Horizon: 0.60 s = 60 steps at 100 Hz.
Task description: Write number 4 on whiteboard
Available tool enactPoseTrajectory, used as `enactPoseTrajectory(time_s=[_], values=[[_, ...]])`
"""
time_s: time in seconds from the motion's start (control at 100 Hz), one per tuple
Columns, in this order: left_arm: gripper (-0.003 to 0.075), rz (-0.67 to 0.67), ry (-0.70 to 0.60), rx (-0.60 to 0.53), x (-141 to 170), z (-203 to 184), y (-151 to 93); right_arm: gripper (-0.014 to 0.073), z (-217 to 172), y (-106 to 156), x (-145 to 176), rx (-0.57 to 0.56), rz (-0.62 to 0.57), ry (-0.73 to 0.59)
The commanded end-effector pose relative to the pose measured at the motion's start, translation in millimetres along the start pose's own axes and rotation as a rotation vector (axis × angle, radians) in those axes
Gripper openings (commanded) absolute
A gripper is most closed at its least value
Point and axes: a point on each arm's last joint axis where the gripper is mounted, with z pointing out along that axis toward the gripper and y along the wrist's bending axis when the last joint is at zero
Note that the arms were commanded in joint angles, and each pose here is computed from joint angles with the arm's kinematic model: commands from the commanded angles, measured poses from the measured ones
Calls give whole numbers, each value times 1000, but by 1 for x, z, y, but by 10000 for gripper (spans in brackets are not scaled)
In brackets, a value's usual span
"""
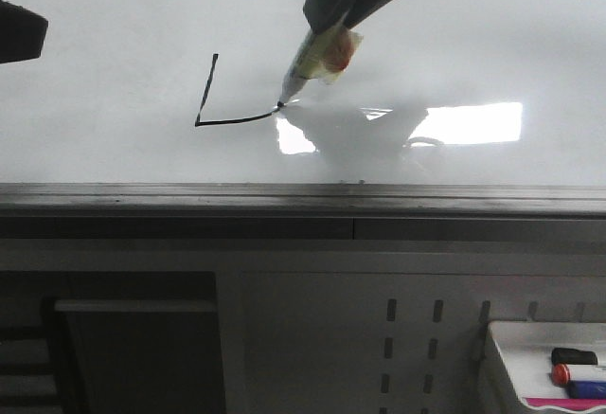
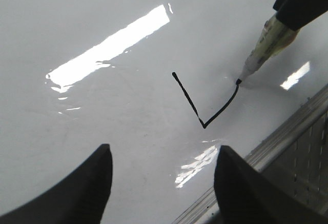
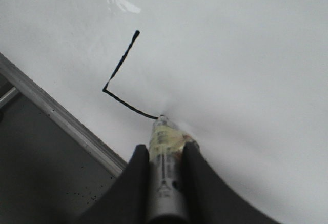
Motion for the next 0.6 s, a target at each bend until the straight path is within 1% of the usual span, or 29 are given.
enactPoseTrajectory(time_s=[0.0, 0.1, 0.24, 0.37, 0.52, 0.59], values=[[405, -29, -99, -9, -16, -2, 3, -64, -27, 5, -30, -7, -30, -195], [405, -29, -99, -9, -16, -2, 3, -64, -29, 9, -44, -17, -36, -256], [405, -29, -99, -9, -16, -2, 3, -64, -14, 2, -46, 0, -25, -253], [405, -29, -99, -9, -16, -2, 3, -64, 0, 3, -35, -5, -16, -141], [405, -29, -99, -9, -16, -2, 3, -64, 6, 18, -10, -60, -3, 8], [406, -29, -99, -9, -16, -2, 3, -64, 8, 24, -2, -75, -13, 41]])
